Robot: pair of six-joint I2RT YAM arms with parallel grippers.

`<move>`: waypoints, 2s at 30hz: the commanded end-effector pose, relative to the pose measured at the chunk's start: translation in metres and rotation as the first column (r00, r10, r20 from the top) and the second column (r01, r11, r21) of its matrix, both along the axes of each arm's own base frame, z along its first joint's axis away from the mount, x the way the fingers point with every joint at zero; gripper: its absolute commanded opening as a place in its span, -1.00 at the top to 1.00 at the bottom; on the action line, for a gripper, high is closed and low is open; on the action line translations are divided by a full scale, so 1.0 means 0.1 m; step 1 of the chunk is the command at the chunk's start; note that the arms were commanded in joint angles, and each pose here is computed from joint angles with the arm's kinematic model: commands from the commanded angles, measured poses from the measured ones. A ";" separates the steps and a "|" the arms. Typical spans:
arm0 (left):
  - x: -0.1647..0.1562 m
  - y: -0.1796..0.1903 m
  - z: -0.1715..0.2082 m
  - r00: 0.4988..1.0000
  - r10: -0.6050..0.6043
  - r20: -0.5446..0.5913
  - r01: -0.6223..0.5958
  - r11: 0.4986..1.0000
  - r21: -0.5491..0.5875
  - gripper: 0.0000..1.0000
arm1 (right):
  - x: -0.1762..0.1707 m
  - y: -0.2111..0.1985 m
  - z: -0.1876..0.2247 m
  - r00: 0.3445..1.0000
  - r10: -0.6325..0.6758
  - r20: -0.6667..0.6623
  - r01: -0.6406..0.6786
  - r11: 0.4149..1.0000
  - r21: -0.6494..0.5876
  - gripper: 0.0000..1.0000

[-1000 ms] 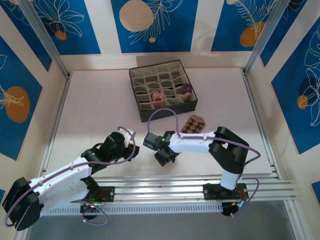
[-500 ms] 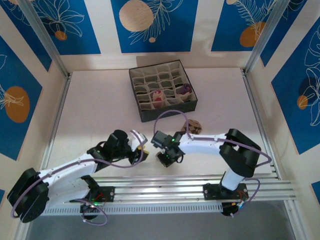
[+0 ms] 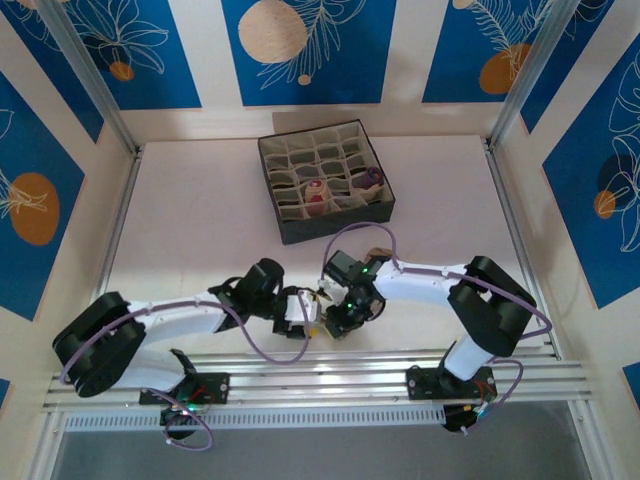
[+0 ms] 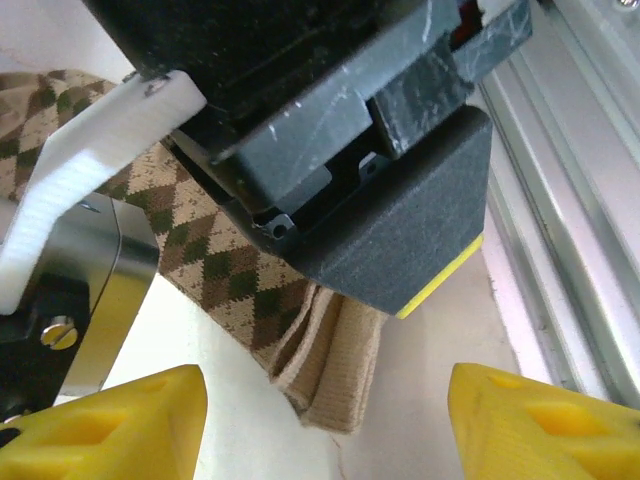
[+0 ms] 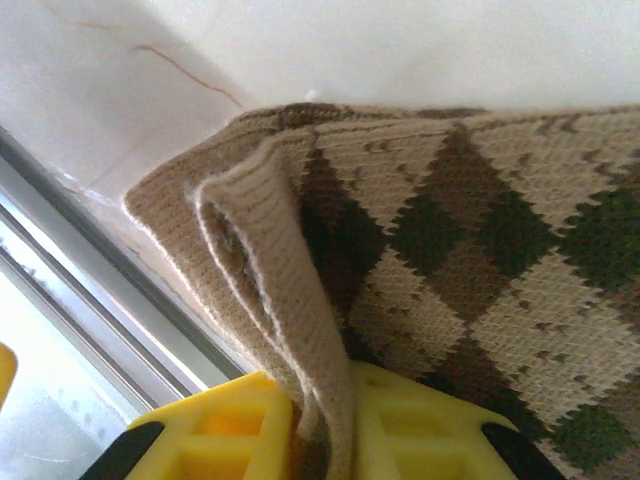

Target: Roll the socks

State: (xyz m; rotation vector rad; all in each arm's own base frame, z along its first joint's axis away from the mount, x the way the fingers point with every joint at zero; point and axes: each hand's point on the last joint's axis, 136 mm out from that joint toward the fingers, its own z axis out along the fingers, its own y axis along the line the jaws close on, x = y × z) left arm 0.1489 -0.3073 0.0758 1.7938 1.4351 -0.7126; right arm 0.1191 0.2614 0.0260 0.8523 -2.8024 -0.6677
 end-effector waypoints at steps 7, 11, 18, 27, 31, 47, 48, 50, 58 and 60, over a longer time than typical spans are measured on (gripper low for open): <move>-0.04 -0.21 -0.08 0.989 -0.144 0.038 0.146 0.989 -0.040 -0.30 | -0.08 0.01 0.10 0.997 0.040 -0.061 -0.036 0.997 0.063 0.64; 0.00 -0.22 -0.12 0.991 -0.111 0.070 0.116 0.991 -0.073 -0.28 | -0.01 0.00 0.12 0.998 0.016 -0.065 -0.011 0.997 0.082 0.64; -0.04 -0.25 -0.13 0.991 -0.120 0.054 0.126 0.986 -0.114 -0.13 | 0.01 0.03 0.18 0.997 0.023 -0.070 -0.014 0.992 0.127 0.64; -0.04 -0.28 -0.25 0.991 -0.133 0.013 0.133 0.987 -0.087 0.55 | 0.03 -0.01 0.20 0.997 0.014 -0.074 -0.004 0.992 0.128 0.64; -0.02 -0.24 -0.28 0.994 -0.108 0.023 0.110 0.992 -0.066 1.00 | 0.14 -0.06 0.27 0.999 -0.035 -0.031 0.039 0.993 0.116 0.24; -0.12 0.03 -0.29 0.998 0.057 -0.031 -0.055 0.997 0.050 1.00 | 0.81 -0.65 -0.06 0.873 -0.484 -0.062 0.478 0.874 -0.089 0.34; -0.14 0.02 -0.29 0.997 0.066 -0.037 -0.064 0.996 0.055 1.00 | 0.87 -0.62 -0.09 0.871 -0.488 -0.056 0.483 0.871 -0.090 0.37; -0.17 -0.02 -0.26 0.994 0.090 -0.059 -0.087 0.995 0.055 1.00 | 1.00 -0.55 -0.09 0.874 -0.483 -0.042 0.479 0.874 -0.077 0.43; -0.03 -0.24 -0.21 0.942 0.267 -0.203 -0.254 0.963 0.087 1.00 | 1.32 -0.47 0.23 0.898 -0.425 0.113 0.427 0.904 0.011 0.22; -0.02 -0.31 -0.21 0.929 0.277 -0.244 -0.260 0.960 0.101 1.00 | 1.23 -0.52 0.35 0.893 -0.428 0.141 0.424 0.904 0.060 0.11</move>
